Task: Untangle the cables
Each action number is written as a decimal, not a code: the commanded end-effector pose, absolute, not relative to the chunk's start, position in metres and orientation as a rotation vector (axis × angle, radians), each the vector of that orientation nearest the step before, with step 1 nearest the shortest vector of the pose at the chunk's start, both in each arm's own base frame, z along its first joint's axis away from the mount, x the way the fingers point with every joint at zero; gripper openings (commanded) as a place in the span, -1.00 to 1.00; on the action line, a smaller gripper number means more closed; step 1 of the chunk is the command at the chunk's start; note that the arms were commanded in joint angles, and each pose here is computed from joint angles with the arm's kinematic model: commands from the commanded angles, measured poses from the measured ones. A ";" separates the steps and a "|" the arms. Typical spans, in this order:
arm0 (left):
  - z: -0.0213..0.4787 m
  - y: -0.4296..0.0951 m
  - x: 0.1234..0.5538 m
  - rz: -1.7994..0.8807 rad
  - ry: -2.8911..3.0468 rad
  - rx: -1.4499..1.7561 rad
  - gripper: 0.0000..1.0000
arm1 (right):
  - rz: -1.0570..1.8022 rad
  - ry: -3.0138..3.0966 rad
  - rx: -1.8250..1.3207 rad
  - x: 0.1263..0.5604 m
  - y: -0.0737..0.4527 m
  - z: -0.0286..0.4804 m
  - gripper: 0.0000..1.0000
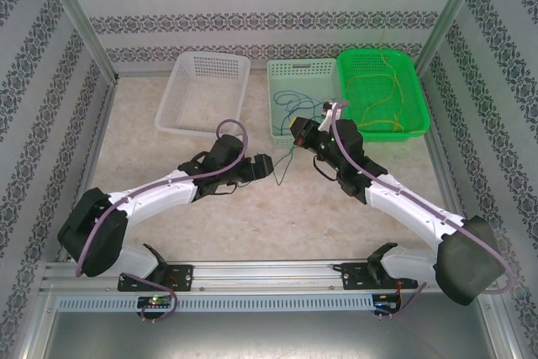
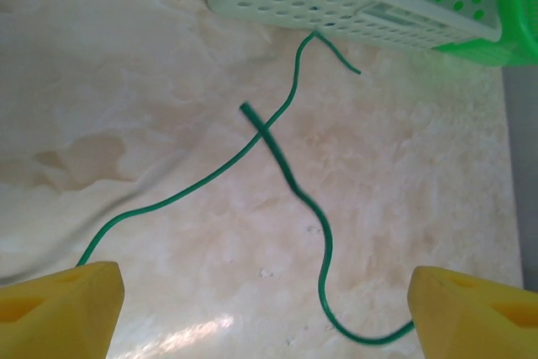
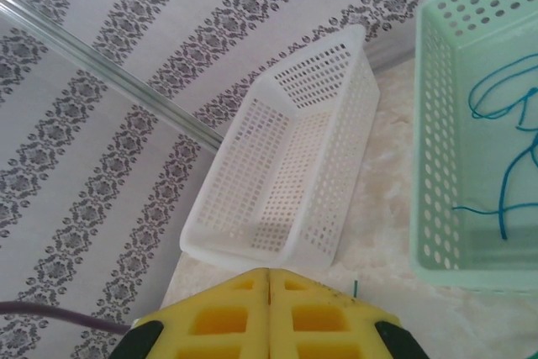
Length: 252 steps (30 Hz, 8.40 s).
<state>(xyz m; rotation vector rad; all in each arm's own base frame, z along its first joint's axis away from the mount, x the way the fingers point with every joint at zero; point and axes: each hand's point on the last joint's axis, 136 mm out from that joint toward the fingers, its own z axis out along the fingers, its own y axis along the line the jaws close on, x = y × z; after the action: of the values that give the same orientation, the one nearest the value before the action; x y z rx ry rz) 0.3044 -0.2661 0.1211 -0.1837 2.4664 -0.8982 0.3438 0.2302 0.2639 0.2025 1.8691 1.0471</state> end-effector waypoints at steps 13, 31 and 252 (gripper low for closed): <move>0.116 -0.272 0.356 -1.141 2.333 -0.441 -0.80 | 1.110 1.729 0.206 0.341 0.238 0.291 -1.00; 0.125 -0.199 0.389 -1.197 1.919 -0.979 -1.00 | 0.898 1.549 0.588 0.308 0.167 0.248 -1.00; 0.196 -0.137 0.422 -0.745 2.400 -0.074 1.00 | 0.591 2.492 0.324 0.315 0.268 0.098 -1.00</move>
<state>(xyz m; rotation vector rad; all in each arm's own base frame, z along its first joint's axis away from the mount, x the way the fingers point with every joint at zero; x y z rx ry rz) 0.4275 -0.1204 0.1679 -0.0794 2.5052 -0.6513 0.3177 0.2764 0.0773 0.2966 2.5774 0.6245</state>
